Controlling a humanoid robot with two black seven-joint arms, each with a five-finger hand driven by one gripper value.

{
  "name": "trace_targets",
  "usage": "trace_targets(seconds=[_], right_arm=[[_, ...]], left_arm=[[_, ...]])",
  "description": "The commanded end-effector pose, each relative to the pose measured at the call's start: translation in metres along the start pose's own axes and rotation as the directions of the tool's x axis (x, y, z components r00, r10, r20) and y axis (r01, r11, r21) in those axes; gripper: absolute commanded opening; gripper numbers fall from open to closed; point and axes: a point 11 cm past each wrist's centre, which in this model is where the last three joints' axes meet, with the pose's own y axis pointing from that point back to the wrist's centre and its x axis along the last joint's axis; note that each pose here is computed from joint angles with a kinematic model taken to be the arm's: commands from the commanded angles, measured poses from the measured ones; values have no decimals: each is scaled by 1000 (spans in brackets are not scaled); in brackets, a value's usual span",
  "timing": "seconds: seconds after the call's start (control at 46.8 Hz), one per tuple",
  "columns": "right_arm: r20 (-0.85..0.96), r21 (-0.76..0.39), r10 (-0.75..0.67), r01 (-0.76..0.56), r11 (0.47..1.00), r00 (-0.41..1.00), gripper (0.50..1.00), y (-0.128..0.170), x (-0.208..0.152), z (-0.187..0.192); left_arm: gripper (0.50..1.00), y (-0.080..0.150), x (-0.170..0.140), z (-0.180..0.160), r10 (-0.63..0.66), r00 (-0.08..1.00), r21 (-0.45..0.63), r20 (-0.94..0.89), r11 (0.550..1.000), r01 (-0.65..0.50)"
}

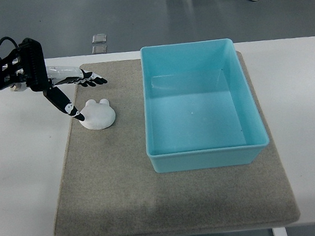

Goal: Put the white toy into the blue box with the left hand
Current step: 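Lower the left hand onto the white rabbit toy, fingers around it, then close the left hand's fingers to grasp the rabbit toy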

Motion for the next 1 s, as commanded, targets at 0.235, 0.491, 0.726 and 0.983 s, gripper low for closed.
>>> trace_targets(seconds=[0.235, 0.491, 0.726, 0.983], right_arm=[[0, 0, 0, 0, 1000, 1000, 936, 0, 0, 0], [0, 0, 0, 0, 1000, 1000, 936, 0, 0, 0], [0, 0, 0, 0, 1000, 1000, 936, 0, 0, 0], [0, 0, 0, 0, 1000, 1000, 936, 0, 0, 0]], left_arm=[[977, -14, -13, 11, -30, 987, 13, 160, 1000, 28], [979, -22, -16, 13, -11, 983, 7, 185, 1000, 9], [975, -28, -31, 9, -48, 983, 15, 176, 999, 46], [823, -30, -26, 8, -11, 976, 20, 217, 1000, 7]])
